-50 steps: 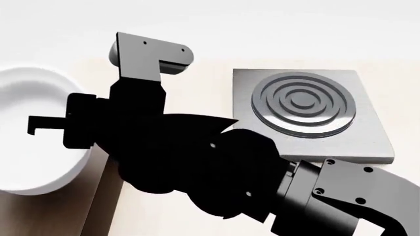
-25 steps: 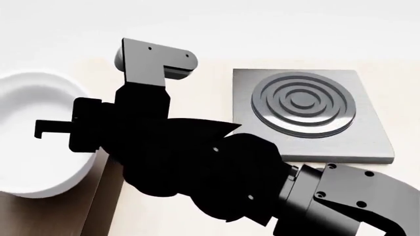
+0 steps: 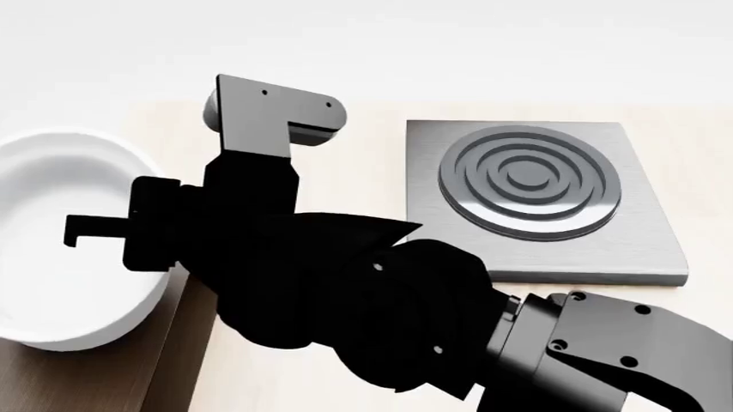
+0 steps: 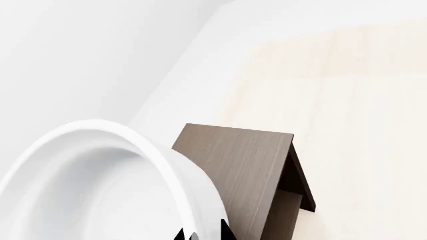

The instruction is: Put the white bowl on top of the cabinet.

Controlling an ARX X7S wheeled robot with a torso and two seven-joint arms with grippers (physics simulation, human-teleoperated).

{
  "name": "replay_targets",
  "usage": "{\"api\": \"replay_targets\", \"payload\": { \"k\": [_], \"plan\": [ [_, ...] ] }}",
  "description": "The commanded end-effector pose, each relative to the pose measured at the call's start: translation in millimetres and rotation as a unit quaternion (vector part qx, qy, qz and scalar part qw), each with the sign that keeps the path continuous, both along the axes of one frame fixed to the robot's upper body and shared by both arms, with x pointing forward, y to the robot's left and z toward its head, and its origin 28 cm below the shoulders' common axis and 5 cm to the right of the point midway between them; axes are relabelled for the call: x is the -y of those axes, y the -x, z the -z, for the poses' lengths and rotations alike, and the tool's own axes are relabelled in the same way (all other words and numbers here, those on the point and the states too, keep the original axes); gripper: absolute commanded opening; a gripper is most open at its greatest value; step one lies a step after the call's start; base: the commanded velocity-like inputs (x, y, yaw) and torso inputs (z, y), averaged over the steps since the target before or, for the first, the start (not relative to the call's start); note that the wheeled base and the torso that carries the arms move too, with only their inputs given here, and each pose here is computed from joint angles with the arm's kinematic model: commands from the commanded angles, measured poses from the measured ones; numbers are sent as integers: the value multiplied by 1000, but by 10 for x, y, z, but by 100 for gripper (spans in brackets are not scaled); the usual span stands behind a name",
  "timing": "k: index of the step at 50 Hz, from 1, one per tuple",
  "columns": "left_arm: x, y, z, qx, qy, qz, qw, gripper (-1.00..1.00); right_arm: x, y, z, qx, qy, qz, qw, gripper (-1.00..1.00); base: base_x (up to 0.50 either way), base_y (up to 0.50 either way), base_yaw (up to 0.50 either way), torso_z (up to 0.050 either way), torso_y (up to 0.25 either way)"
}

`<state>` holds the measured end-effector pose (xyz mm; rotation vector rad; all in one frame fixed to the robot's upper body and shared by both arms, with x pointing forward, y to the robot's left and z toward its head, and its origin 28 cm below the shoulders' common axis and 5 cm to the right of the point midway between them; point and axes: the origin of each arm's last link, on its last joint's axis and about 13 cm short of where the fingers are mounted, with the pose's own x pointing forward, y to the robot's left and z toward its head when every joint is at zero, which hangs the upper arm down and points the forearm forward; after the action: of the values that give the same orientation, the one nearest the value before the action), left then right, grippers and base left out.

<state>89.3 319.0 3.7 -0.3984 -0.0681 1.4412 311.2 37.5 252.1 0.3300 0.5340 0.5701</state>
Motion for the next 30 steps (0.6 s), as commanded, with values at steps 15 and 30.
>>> {"api": "replay_targets", "payload": {
  "k": [15,30],
  "plan": [
    [1,-5,-3,0,0,0,1000,100,2,-48,-54,16,-17,1,1000,100,0,0,0,0,1],
    [0,-4,2,0,0,0,1000,100,0,-46,-72,21,-17,0,1000,100,0,0,0,0,0]
  ]
}}
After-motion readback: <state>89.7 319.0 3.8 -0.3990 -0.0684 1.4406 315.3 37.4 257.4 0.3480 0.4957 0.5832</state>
